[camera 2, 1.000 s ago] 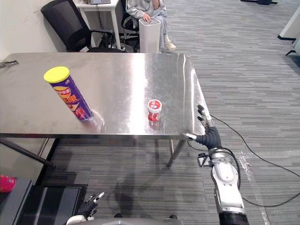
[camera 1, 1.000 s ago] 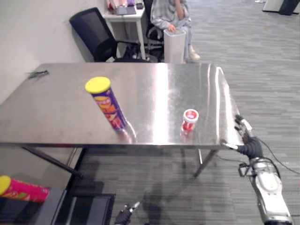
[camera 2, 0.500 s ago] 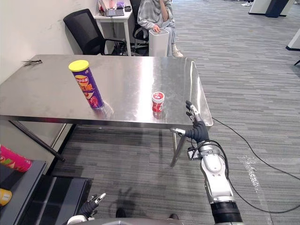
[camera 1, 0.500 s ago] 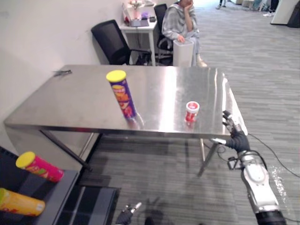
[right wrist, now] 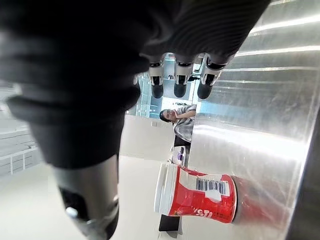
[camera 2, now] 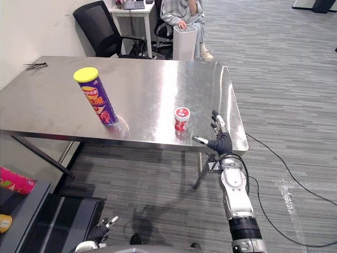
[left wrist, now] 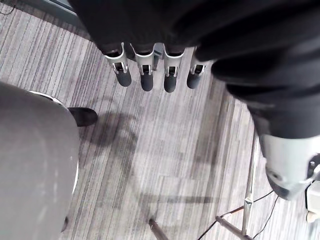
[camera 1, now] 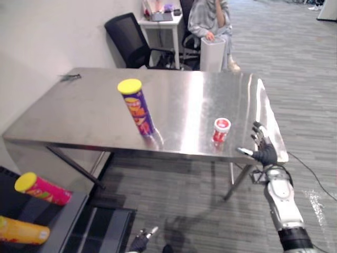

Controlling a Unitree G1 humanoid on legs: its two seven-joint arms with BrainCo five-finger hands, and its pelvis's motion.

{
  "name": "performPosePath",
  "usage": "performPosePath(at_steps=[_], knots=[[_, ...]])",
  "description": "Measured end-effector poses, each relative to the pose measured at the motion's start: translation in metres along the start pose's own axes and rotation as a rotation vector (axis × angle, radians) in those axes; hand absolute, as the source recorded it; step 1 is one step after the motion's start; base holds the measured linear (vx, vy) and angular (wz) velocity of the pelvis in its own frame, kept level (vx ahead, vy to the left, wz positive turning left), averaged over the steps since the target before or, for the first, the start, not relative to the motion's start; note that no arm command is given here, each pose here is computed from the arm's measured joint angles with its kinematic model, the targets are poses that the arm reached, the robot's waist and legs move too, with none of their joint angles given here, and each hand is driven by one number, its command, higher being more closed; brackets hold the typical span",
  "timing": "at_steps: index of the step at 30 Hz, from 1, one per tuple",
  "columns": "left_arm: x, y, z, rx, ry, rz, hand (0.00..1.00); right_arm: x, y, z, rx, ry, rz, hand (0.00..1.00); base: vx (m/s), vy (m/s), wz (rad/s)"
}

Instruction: Put the gum and the chips on the shelf.

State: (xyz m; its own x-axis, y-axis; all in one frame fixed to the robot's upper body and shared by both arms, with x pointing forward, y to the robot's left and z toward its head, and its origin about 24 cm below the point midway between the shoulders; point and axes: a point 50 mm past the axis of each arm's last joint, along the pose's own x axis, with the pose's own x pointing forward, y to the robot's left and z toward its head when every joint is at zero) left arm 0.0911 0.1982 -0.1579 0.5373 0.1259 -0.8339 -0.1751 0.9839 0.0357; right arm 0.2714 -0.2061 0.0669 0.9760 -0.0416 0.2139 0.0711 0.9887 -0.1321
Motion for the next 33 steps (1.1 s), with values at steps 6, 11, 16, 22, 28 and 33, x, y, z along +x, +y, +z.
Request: performPosePath(at_steps=[6, 11, 16, 22, 28, 33], knots=[[0.0, 0.0, 0.0, -0.001, 0.001, 0.007, 0.0, 0.001, 0.0, -0.002, 0.003, 0.011, -0.005, 0.0, -0.09, 0.003, -0.02], [0.0, 0.0, -0.001, -0.001, 0.001, 0.008, 0.0, 0.001, 0.0, -0.002, 0.003, 0.011, -0.004, 0.0, -0.04, 0.003, 0.01], [0.0, 0.0, 0.0, -0.002, 0.0, 0.008, 0.0, 0.001, 0.0, -0.004, 0.003, 0.016, -0.004, 0.0, 0.05, -0.01, 0.0], [0.0, 0.0, 0.0, -0.002, 0.0, 0.008, 0.0, 0.014, 0.002, -0.014, 0.009, 0.073, -0.009, 0.0, 0.07, -0.017, 0.0], [0.001, -0.001, 0.006, -0.001, -0.022, 0.003, 0.0, 0.029, 0.016, -0.014, 0.015, 0.09, 0.028, 0.0, 0.0, 0.0, 0.01], [0.001, -0.001, 0.006, -0.001, -0.025, 0.003, 0.0, 0.038, 0.026, -0.009, 0.012, 0.073, 0.066, 0.0, -0.03, 0.001, 0.11]])
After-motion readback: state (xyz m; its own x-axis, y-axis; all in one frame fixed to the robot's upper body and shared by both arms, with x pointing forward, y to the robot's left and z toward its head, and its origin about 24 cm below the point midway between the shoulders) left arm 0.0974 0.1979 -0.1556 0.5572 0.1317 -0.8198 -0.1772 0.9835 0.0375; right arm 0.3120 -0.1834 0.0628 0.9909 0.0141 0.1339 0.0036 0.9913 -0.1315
